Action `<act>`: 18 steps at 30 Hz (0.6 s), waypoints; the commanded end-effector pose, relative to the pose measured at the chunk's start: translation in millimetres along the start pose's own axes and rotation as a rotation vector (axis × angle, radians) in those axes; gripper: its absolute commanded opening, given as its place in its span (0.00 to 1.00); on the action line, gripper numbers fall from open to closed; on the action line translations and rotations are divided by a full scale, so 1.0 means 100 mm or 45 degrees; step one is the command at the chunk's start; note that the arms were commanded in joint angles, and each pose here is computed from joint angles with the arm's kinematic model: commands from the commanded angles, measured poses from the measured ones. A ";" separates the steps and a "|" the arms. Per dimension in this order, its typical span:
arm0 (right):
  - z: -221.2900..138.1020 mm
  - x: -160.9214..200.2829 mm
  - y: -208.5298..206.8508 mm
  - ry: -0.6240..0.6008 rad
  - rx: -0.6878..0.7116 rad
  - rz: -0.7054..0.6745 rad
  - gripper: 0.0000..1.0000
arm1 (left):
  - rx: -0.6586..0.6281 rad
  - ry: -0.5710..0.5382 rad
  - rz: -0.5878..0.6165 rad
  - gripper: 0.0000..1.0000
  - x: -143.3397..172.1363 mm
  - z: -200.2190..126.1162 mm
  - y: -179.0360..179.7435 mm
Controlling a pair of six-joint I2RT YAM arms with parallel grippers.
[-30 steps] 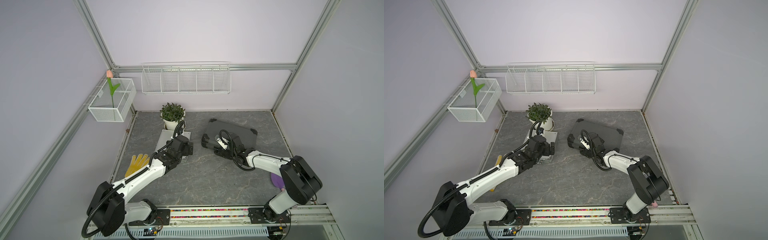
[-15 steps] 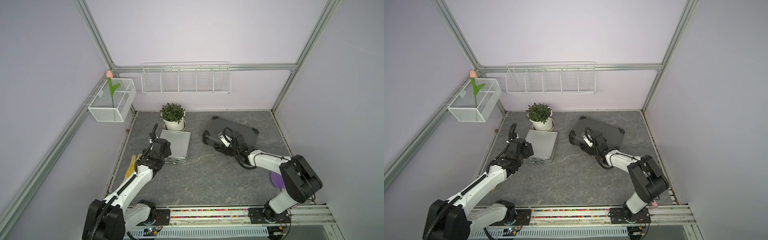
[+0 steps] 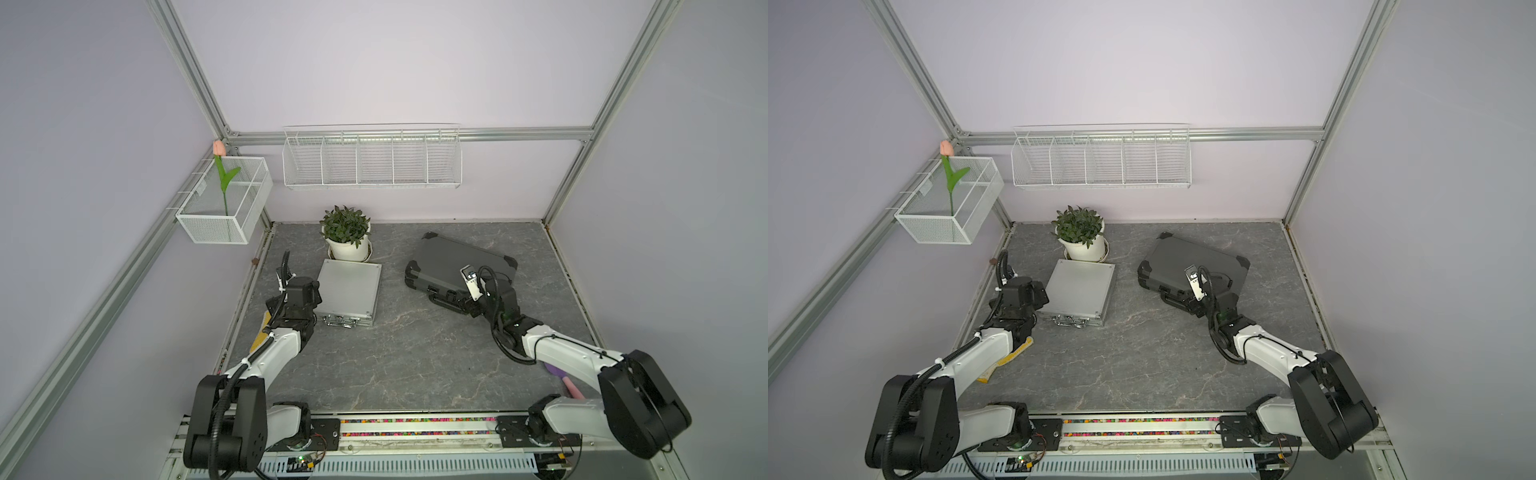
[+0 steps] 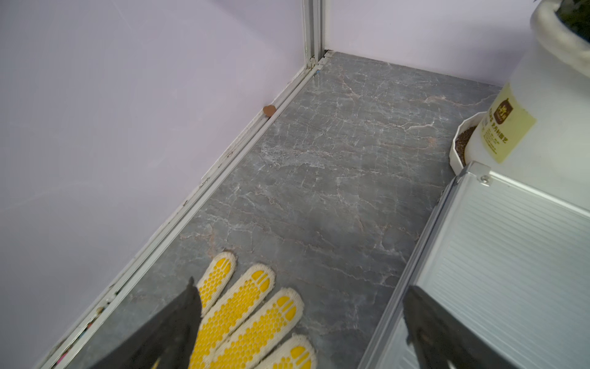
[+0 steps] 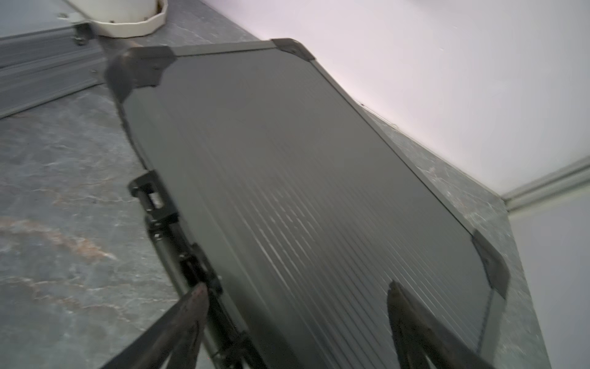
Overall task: Close the poker set cases
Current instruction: Move the poker set case to the center of the board, then reset both arms
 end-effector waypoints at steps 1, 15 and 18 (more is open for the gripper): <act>-0.07 -0.08 -0.34 -0.082 0.205 0.113 0.89 | -0.020 -0.162 -0.039 1.00 -0.18 0.08 -0.01; -0.03 0.31 -0.89 -0.287 0.436 0.173 0.89 | 0.148 -0.305 0.007 1.00 -0.10 0.27 -0.26; -0.01 0.33 -1.02 -0.291 0.510 0.228 0.89 | 0.150 -0.306 0.005 1.00 -0.10 0.27 -0.25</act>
Point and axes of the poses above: each gripper's point midway between its finger pads, its own z axis out along the fingers, its own y axis along the line the jaws close on, x = y × z, the point moved 1 cm from there along -z, back along the fingers, and after that the axes turned 11 degrees about z, right-handed, at the moved point
